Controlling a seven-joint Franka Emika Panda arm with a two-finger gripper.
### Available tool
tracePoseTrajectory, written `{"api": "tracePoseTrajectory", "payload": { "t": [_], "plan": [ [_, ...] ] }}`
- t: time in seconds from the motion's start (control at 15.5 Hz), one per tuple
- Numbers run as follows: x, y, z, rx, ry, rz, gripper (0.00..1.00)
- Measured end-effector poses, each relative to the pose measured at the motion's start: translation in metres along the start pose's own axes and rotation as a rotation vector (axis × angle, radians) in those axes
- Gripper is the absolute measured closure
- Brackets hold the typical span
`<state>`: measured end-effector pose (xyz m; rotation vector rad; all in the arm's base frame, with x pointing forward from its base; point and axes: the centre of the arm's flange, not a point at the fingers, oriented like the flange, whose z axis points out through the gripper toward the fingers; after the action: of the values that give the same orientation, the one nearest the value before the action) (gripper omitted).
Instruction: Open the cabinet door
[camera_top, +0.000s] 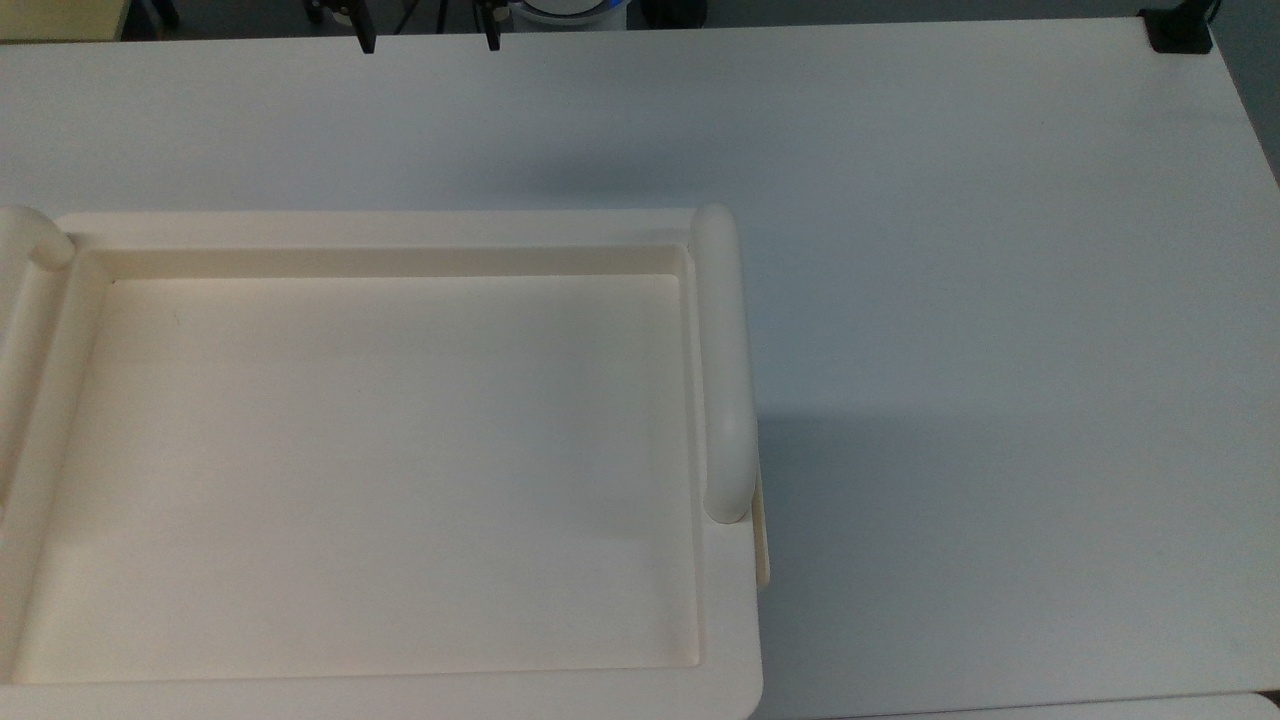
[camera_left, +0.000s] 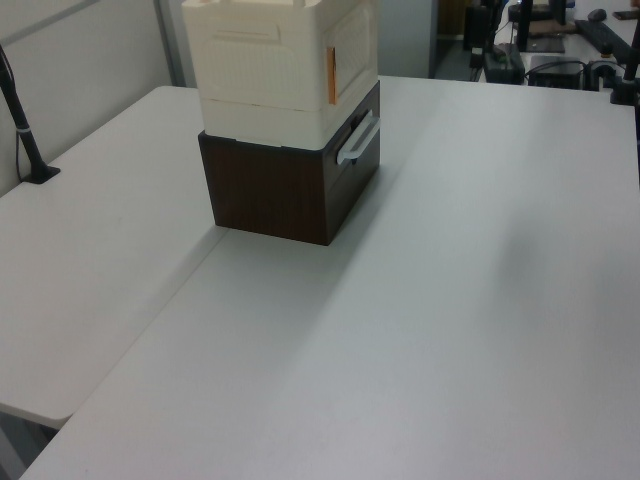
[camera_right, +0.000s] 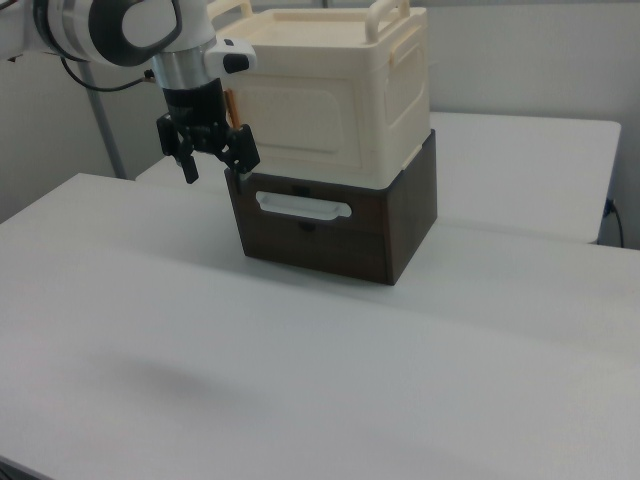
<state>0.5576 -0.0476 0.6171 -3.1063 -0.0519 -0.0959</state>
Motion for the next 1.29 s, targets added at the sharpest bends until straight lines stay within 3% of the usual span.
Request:
{"api": "tracePoseTrajectory", "payload": {
  "t": [1.29],
  "plan": [
    [-0.0005,0.0041,-0.0002,0.000,0.000,0.007,0.00]
  ]
}}
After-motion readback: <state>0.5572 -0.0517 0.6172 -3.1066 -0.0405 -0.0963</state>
